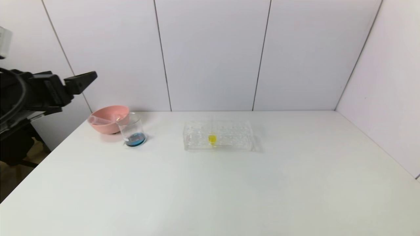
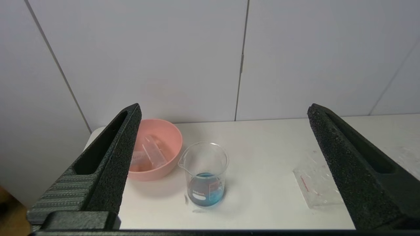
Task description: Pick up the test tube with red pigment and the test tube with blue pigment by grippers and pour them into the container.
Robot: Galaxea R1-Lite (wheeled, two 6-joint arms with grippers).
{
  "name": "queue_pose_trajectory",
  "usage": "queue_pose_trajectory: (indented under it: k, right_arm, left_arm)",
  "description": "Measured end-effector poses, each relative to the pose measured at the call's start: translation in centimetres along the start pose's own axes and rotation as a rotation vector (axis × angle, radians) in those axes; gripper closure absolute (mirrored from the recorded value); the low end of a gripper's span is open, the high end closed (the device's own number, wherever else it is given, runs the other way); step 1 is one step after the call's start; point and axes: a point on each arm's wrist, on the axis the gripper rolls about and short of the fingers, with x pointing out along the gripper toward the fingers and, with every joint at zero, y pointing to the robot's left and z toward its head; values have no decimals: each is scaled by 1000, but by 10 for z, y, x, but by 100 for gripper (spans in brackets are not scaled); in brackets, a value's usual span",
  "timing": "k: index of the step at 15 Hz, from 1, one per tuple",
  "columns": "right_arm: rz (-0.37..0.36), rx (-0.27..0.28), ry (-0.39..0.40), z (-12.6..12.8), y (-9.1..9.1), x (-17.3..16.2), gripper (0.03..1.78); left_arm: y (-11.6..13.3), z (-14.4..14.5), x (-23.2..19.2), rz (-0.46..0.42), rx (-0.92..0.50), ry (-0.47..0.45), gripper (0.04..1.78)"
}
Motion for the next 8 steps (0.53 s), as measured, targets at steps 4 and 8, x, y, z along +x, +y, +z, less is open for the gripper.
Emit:
queue_pose_trajectory:
  k: [4,8]
  right_arm:
    - [0,0,0,0,0,0,4]
    - [0,0,1,0,0,0,4]
  left_arm:
    - [-9,23,-105,-108,41,-77,6]
    - [-15,14,-206,-152,72,-136,6]
